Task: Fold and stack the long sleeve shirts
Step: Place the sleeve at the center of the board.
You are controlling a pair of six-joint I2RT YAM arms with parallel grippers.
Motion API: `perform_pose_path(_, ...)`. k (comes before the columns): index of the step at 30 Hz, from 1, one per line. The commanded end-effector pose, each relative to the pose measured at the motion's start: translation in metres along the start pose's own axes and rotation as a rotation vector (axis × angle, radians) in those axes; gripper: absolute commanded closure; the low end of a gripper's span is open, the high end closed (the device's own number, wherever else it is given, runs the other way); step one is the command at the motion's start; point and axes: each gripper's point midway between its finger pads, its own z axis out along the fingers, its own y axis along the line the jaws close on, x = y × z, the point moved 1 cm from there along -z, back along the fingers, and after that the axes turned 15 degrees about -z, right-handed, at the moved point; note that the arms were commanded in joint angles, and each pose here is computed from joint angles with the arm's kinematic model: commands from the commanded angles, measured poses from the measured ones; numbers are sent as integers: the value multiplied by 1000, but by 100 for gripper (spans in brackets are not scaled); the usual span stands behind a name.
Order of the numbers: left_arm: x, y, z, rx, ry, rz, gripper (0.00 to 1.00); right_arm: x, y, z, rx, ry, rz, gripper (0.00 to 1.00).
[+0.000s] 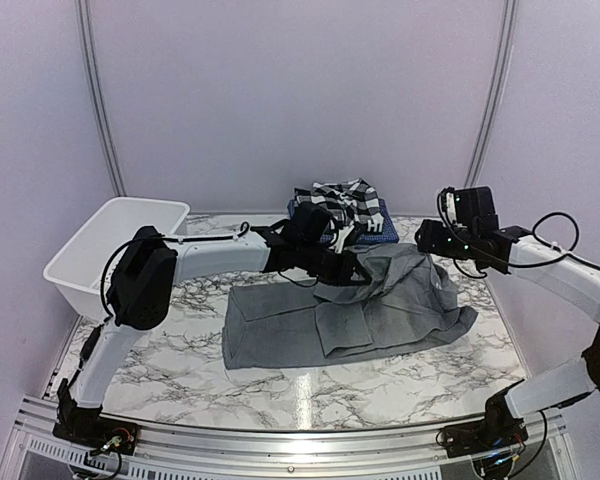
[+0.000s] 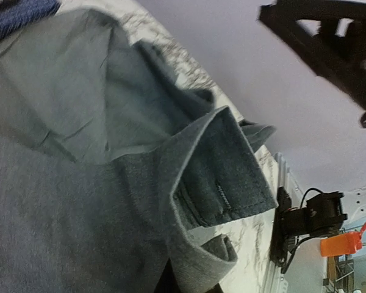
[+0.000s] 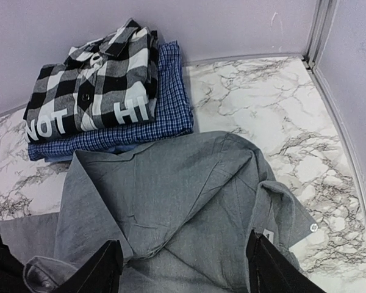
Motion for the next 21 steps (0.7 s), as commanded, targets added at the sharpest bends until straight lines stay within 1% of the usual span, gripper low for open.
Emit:
perform_pose_path(1, -11, 19, -14, -128, -52, -48, 88, 22, 11, 10, -36, 51, -5, 33)
perform_pose_path(3, -18, 26, -24, -208, -96, -45, 61, 30, 15, 14, -47, 70, -10, 31)
perform_pose_path(4, -21, 28, -30, -239, -116, -46, 53, 33, 19, 15, -54, 76, -16, 30)
perform_pose_path(5, -25, 31, -38, -268, -143, -53, 40, 36, 24, 16, -64, 79, -24, 28)
perform_pose_path(6, -28, 33, -47, -298, -171, -63, 35, 37, 31, 18, -84, 77, -35, 27)
perform_pose_path(9, -28, 44, -74, -378, -227, -109, 28, 46, 56, 26, -140, 94, -81, 22)
perform_pose_path(12, -13, 61, -104, -469, -268, -176, 27, 57, 76, 40, -193, 131, -127, 20)
perform_pose_path(15, 22, 81, -130, -552, -257, -237, 29, 67, 97, 51, -233, 168, -189, 20)
perform_pose_path(16, 33, 82, -140, -566, -255, -252, 30, 72, 101, 56, -224, 190, -210, 21)
perform_pose_path(19, 78, 99, -162, -623, -222, -323, 36, 94, 101, 61, -178, 252, -223, 23)
perform_pose_path(21, 112, 113, -174, -666, -189, -347, 38, 112, 94, 62, -147, 295, -197, 26)
